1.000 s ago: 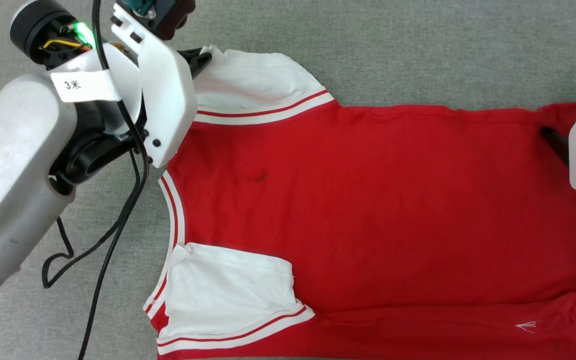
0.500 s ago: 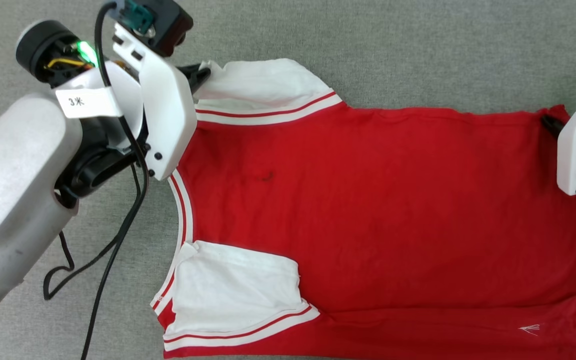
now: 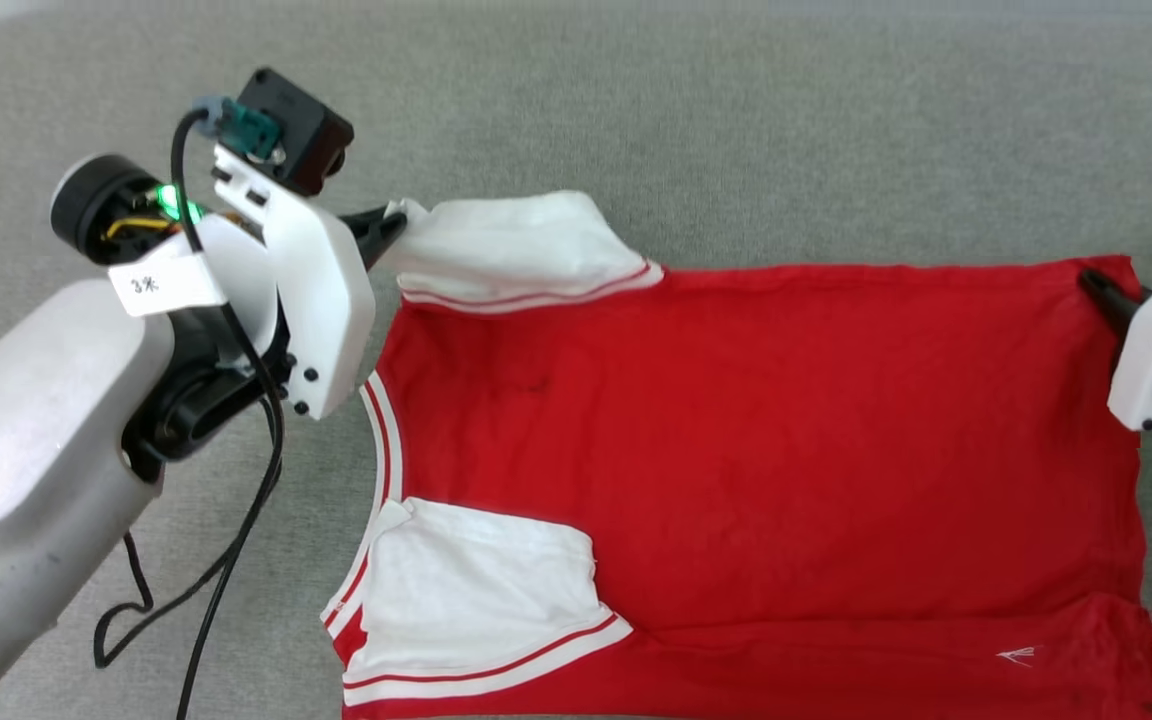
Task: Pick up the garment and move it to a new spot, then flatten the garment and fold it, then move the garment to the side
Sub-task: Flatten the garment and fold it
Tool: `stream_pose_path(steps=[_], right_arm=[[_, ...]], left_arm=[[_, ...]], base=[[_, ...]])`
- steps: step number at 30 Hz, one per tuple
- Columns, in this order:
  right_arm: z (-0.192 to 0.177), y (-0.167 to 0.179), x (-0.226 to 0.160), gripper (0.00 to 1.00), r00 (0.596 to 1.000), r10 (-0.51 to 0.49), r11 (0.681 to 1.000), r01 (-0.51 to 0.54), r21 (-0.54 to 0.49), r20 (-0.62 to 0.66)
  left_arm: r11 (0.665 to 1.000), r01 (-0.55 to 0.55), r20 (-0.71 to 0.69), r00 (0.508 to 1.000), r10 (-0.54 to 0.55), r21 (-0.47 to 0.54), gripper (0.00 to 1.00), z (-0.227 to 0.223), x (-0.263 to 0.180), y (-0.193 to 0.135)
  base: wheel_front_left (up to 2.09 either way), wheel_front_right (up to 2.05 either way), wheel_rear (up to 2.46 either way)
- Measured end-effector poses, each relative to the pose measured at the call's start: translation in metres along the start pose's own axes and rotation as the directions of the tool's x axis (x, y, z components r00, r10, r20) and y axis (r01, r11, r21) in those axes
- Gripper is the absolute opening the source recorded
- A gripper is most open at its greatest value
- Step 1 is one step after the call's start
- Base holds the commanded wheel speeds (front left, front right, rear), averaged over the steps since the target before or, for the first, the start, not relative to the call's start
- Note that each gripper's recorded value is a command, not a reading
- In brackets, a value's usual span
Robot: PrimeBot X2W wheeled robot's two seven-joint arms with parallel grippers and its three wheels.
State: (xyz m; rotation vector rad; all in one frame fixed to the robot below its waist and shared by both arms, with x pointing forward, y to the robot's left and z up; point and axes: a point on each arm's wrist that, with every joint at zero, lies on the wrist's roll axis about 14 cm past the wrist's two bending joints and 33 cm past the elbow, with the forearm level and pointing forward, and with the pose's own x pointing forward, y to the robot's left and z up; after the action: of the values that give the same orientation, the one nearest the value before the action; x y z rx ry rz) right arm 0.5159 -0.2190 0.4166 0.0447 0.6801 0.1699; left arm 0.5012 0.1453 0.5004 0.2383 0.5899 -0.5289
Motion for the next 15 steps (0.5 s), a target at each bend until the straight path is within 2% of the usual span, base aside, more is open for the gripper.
stream_pose_path(steps=[9,15], right_arm=[[0.007,-0.002,-0.029,0.00,0.994,0.008,0.995,-0.018,0.099,0.108],[-0.007,0.002,-0.046,0.00,0.992,0.026,0.987,-0.045,0.155,0.121]], left_arm=[[0.999,-0.028,0.051,0.998,0.030,-0.025,0.00,-0.003,-0.033,-0.008],[0.998,-0.030,0.058,0.998,0.032,-0.047,0.00,-0.017,-0.053,-0.020]], base=[[0.00,0.00,0.00],[0.00,0.00,0.00]])
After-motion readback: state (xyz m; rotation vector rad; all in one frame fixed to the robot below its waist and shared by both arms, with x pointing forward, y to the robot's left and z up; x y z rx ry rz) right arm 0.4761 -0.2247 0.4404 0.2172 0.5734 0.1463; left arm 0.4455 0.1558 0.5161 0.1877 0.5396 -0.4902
